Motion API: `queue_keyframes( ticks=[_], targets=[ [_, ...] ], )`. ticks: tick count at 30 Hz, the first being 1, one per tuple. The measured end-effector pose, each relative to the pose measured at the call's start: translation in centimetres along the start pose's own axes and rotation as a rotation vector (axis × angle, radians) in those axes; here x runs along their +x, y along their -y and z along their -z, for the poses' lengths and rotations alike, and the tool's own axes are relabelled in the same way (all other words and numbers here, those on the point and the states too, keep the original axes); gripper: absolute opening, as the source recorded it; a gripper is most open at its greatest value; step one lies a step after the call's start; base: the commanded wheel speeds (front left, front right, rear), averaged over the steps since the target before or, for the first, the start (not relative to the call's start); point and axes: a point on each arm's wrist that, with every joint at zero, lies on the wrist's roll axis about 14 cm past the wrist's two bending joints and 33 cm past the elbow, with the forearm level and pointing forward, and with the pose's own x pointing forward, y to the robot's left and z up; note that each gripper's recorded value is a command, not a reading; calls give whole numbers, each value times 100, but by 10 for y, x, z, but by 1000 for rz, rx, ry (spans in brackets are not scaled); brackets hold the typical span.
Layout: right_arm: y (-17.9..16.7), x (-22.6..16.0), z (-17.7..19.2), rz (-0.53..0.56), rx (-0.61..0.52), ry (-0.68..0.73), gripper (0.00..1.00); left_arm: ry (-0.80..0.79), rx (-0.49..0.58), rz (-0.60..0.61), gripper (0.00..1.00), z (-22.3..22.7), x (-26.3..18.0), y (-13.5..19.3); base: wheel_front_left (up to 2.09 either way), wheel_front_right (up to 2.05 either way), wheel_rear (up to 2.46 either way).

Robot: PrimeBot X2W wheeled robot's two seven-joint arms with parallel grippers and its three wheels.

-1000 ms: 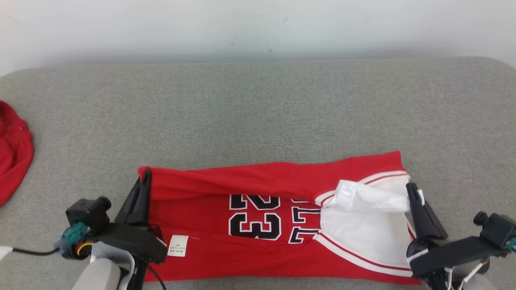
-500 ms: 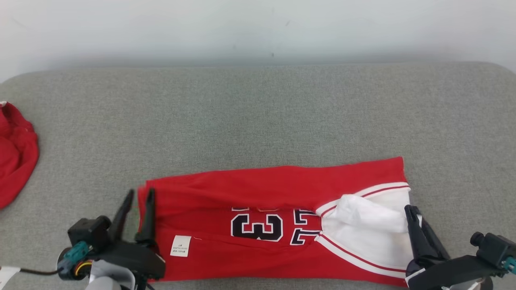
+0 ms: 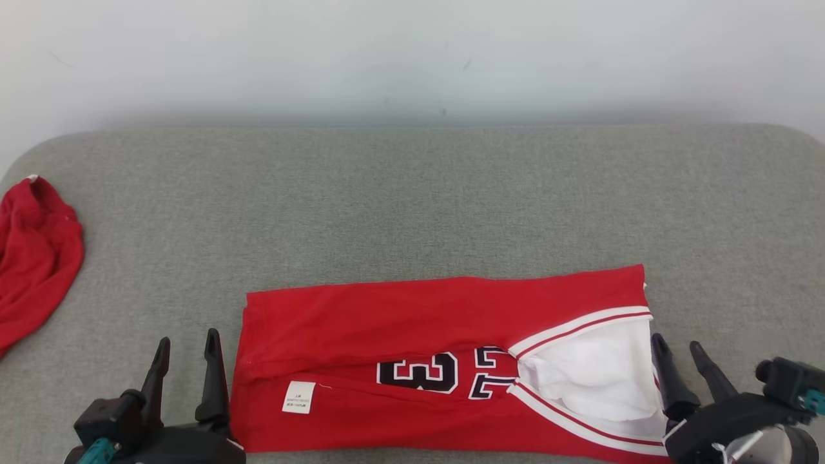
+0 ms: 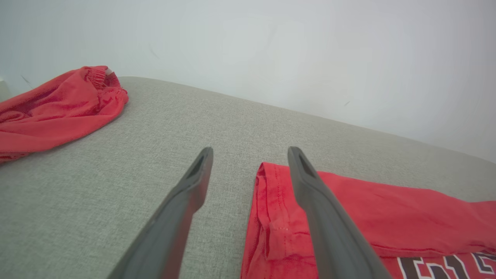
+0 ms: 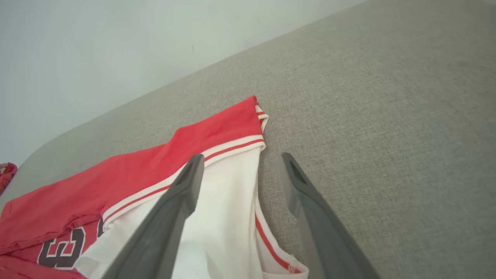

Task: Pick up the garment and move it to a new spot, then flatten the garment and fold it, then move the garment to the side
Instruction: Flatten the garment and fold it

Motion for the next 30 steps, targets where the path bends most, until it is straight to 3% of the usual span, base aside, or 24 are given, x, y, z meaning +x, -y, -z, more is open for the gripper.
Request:
queue_keyframes(
  ticks=[19, 20, 21, 22, 30],
  targets=[
    [-4, 35, 65, 28, -82, -311, 100, 44, 66, -120, 100, -12, -27, -30, 0, 0, 0],
    [-5, 36, 66, 26, -88, -314, 70, 44, 74, -122, 100, -13, -28, -31, 0, 0, 0],
    [-5, 36, 66, 27, -89, -316, 32, 45, 75, -124, 100, -13, -28, -32, 0, 0, 0],
    [-5, 36, 66, 25, -91, -313, 0, 46, 77, -127, 100, -13, -29, -32, 0, 0, 0],
    [4, 35, 51, 42, -87, -251, 0, 34, 139, -154, 100, -11, -35, -40, 0, 0, 0]
  ],
)
